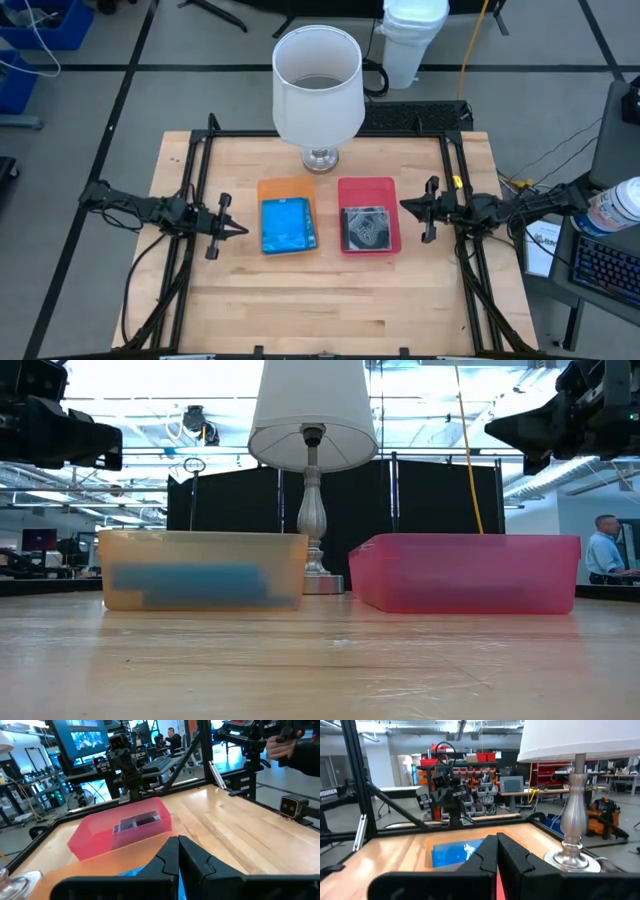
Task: Pick & place jewel cases by type
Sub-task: Return to Home Position
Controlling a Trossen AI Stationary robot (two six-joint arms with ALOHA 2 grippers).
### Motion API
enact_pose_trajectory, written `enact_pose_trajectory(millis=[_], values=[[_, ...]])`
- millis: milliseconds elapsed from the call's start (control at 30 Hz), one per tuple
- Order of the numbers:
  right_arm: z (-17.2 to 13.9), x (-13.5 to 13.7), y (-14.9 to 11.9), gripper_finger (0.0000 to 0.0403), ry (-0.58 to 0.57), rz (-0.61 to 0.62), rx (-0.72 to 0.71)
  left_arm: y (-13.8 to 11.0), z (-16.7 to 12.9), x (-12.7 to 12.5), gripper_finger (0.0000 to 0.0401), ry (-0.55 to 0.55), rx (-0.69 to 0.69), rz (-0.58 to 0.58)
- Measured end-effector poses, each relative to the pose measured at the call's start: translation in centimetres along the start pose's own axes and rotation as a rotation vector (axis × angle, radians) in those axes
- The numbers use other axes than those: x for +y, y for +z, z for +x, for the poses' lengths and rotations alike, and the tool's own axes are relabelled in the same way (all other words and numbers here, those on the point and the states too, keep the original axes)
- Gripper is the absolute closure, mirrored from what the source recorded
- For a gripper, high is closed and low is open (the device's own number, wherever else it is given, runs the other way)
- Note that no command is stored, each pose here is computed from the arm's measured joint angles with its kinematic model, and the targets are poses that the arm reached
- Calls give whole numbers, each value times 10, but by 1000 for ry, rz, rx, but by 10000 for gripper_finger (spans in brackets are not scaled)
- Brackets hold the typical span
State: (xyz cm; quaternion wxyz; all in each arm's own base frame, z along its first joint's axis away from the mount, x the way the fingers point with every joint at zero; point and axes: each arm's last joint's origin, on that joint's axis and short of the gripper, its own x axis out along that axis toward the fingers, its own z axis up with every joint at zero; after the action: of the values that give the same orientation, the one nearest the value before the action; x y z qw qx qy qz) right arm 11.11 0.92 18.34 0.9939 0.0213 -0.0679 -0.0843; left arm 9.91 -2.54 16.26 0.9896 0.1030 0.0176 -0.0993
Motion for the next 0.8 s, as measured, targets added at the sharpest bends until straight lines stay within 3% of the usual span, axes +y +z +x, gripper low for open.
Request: enact_pose_trajectory(millis=[233,600,800], values=[[0,0,1,403,0,-24,-5,1,0,0,378,5,-21,-49],[0,0,0,403,0,-24,-5,5,0,1,396,12,-57,-52],[0,0,0,403,0,-24,-5,5,0,1,364,13,-60,-48]])
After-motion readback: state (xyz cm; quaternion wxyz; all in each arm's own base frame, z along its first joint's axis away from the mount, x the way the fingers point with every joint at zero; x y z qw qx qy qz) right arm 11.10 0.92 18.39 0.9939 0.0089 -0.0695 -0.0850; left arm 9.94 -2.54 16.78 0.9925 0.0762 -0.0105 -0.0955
